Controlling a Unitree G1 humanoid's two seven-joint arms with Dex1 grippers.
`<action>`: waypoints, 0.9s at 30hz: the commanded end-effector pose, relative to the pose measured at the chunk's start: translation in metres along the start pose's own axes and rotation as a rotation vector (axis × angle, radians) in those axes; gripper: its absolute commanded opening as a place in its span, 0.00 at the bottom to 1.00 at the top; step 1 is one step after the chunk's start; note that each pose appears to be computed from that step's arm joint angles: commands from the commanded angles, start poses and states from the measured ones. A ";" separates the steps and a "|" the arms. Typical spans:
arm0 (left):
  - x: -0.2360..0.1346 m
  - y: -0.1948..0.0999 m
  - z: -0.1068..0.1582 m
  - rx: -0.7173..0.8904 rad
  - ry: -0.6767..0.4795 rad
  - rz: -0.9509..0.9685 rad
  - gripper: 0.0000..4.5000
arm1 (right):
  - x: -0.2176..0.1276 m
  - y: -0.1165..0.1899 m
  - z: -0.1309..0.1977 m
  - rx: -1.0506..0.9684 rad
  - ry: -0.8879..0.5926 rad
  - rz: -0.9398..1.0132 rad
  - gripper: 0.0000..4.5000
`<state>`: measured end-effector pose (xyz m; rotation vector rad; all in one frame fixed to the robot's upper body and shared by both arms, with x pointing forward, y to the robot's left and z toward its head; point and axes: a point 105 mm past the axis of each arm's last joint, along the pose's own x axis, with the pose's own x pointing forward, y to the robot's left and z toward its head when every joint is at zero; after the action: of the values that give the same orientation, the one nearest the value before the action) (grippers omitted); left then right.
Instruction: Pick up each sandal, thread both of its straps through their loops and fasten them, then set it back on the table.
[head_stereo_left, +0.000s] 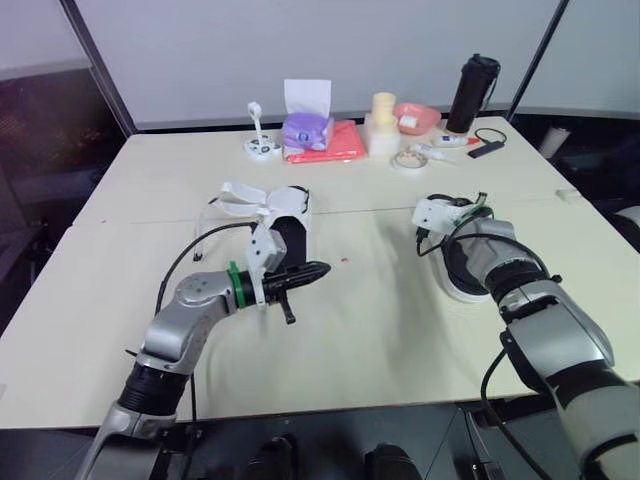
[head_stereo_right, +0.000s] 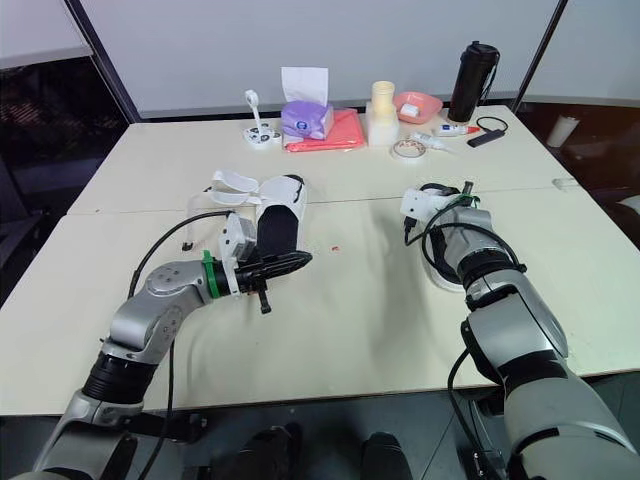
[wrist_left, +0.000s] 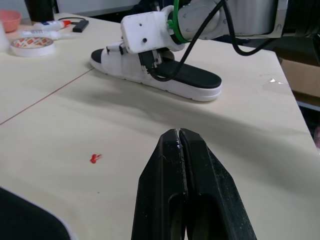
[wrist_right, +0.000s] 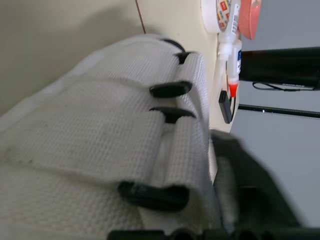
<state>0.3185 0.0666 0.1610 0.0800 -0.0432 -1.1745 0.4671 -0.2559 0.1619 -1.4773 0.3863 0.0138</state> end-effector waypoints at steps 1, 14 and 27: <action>0.000 -0.004 0.008 0.035 -0.019 -0.004 0.00 | -0.004 -0.013 -0.003 -0.017 -0.023 -0.007 0.85; -0.001 0.004 0.009 0.048 -0.019 0.043 0.00 | -0.104 -0.004 -0.016 0.253 -0.210 0.242 0.99; -0.006 0.059 0.028 0.417 0.045 0.382 0.06 | -0.192 0.002 0.055 1.000 -0.699 0.655 1.00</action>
<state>0.3644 0.0897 0.1758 0.3600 -0.1696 -0.8247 0.3047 -0.1633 0.2013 -0.2906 0.2659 0.7305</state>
